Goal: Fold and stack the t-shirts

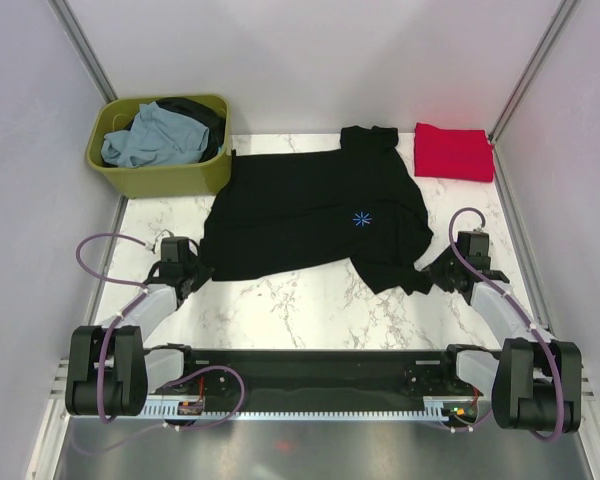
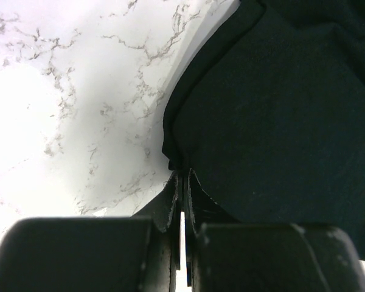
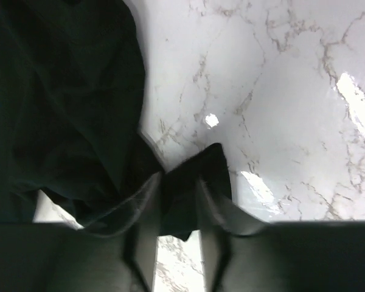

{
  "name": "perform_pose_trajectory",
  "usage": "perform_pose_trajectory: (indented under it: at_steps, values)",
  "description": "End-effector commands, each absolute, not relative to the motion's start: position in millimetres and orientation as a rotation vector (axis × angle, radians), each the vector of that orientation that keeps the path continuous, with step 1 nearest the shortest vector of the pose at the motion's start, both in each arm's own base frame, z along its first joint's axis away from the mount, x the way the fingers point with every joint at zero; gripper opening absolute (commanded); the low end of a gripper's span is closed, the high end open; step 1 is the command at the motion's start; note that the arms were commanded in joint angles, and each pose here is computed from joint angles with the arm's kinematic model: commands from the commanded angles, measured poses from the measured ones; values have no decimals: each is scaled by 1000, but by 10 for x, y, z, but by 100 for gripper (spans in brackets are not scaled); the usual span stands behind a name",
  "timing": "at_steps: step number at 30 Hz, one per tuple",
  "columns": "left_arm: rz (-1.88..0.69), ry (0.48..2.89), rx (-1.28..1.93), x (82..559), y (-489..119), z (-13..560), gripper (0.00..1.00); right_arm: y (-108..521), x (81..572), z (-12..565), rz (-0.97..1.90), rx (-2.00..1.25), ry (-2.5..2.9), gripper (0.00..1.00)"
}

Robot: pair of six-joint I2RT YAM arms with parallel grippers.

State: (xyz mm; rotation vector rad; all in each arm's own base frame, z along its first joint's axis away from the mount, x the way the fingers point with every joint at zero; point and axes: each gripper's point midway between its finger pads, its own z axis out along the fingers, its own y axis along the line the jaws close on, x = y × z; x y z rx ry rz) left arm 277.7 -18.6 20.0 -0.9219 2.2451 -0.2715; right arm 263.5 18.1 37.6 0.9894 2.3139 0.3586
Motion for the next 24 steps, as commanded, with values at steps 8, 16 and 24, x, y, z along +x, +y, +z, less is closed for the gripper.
perform_pose_trajectory:
  at_steps: [8,16,24]
  values:
    - [-279,2225,-876,2860,-179,248,2,153,2804,594,375,923,2244,0]
    - [-539,2171,-776,2937,-513,733,2,89,2952,1714,383,812,2061,0]
    - [-662,1958,-542,2808,-649,2180,2,-151,2575,3502,275,696,1728,0]
